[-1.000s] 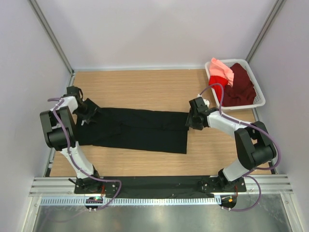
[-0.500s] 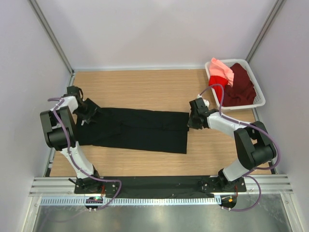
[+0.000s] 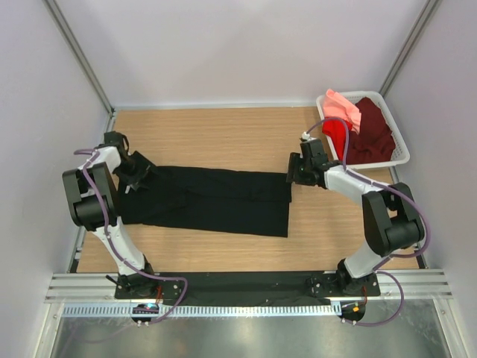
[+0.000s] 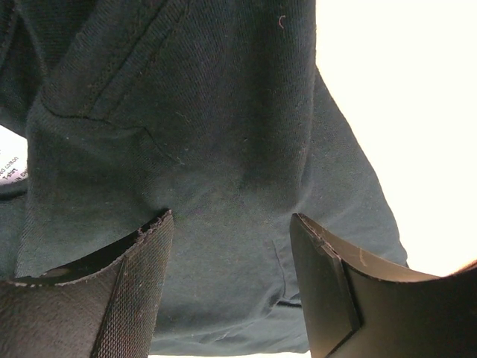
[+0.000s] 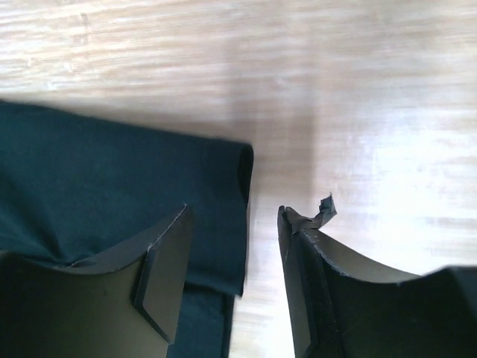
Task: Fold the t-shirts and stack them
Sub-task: Fold the tshirt
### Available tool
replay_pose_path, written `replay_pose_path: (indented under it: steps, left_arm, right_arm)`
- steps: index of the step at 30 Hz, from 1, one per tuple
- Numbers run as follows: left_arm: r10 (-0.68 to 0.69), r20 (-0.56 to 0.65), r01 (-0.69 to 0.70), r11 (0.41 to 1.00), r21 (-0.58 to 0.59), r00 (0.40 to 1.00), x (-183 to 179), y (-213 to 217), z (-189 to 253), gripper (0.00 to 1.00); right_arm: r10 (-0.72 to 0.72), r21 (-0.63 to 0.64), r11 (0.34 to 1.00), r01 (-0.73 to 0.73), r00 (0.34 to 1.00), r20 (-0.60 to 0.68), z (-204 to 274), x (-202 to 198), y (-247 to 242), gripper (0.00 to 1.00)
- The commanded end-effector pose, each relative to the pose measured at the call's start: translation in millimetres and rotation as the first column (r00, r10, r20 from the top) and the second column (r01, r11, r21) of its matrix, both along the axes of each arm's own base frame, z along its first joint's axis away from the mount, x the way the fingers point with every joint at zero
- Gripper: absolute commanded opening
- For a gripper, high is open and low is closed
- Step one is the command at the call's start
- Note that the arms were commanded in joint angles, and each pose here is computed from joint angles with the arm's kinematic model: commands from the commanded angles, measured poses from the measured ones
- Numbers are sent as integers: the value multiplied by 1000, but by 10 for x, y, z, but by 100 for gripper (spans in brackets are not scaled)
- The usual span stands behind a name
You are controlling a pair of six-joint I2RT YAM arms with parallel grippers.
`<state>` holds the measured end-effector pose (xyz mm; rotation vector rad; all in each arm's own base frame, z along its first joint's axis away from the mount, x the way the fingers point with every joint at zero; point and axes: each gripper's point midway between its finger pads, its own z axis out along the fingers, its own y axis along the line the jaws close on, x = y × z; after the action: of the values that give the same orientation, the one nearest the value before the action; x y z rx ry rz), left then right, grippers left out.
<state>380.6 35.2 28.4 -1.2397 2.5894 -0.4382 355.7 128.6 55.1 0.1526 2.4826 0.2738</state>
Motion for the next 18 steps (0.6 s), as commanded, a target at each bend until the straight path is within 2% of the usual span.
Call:
replay_pose_path:
  steps: [1,5,9,13,18]
  left_arm:
    - [18,10,-19,995,94,1000,65,197,-46,67]
    - [11,-1,-11,996,84,1000,105,190,-63,66]
    - [14,-17,-13,996,85,1000,111,205,-131,66]
    - [12,-26,-10,996,85,1000,107,208,-170,66]
    - [15,-27,-12,996,88,1000,134,223,-168,66]
  right_arm:
    - [82,29,996,-85,994,78,90,275,58,56]
    - [140,81,985,-150,983,117,112,399,98,54]
    - [214,84,971,-222,973,91,-17,450,162,49]
    - [280,142,946,-292,955,101,-22,481,308,48]
    - [302,137,940,-314,948,100,-16,561,345,44]
